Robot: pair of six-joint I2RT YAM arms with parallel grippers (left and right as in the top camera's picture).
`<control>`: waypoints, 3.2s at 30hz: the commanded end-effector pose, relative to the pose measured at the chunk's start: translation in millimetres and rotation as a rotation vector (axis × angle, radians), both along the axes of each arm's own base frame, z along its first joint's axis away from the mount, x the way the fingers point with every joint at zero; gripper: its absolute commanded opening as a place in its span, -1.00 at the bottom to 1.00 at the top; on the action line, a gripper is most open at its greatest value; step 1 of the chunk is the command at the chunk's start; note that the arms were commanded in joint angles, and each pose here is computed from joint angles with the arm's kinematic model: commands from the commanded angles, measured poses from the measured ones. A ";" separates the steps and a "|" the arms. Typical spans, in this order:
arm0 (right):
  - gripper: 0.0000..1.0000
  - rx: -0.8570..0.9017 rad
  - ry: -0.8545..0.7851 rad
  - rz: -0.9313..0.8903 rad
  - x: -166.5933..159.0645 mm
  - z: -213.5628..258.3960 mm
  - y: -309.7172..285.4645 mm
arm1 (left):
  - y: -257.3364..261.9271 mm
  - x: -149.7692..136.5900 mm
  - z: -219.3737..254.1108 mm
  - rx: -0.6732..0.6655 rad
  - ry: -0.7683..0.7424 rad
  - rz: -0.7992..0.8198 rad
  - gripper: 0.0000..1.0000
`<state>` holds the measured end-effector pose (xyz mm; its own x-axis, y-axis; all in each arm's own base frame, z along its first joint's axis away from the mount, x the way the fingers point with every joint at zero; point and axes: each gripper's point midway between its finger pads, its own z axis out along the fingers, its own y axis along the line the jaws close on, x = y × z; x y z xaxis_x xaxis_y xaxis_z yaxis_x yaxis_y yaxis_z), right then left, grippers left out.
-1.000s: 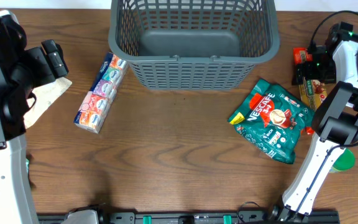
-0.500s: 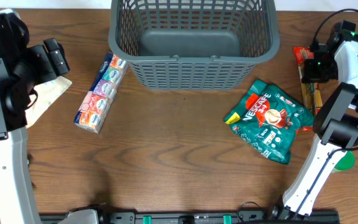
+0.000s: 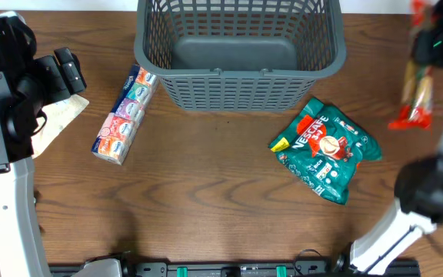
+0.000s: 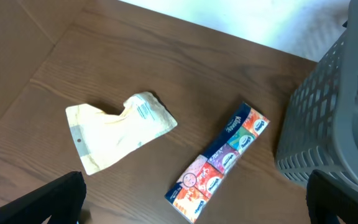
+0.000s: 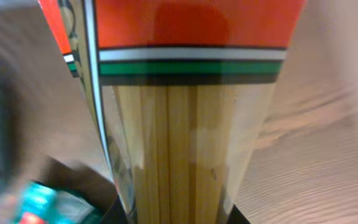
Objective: Pack container
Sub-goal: 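Lift the spaghetti box and lower it into the basket, right gripper, then grasp the colourful tissue pack strip with the left gripper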
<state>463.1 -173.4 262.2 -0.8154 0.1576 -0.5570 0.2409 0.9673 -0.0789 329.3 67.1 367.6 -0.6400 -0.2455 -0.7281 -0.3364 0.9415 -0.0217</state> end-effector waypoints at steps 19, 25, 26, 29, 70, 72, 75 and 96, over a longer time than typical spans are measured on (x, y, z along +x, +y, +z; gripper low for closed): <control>-0.98 -0.450 -0.811 1.103 -21.6 251.5 319.7 | -4.3 -6.7 -6.8 -0.016 0.041 -0.027 0.97; -0.98 -0.520 -0.738 1.315 12.0 191.6 381.7 | -4.4 -7.2 -7.2 -0.015 0.044 -0.028 0.97; -0.98 -0.521 -0.712 1.346 17.4 177.1 389.7 | -4.3 -7.1 -7.2 -0.015 0.044 -0.027 0.97; -0.98 -0.484 -0.611 1.412 32.3 128.5 409.2 | -4.2 -7.2 -7.2 -0.015 0.044 -0.027 0.97; 0.99 0.025 -0.423 -0.330 -82.8 188.3 42.3 | -5.5 -8.7 -11.3 0.132 0.112 -0.189 0.97; 0.98 0.069 -0.345 -0.437 -99.1 166.2 21.5 | -5.7 -10.2 -21.4 0.196 0.181 -0.274 0.97; 0.99 0.138 -0.221 -0.469 -106.5 131.9 11.5 | -7.0 -5.7 -45.5 0.217 0.292 -0.360 0.97; 0.98 0.213 0.177 -0.341 -73.3 -46.4 40.4 | -53.9 72.9 -259.3 -0.012 0.788 -0.640 0.97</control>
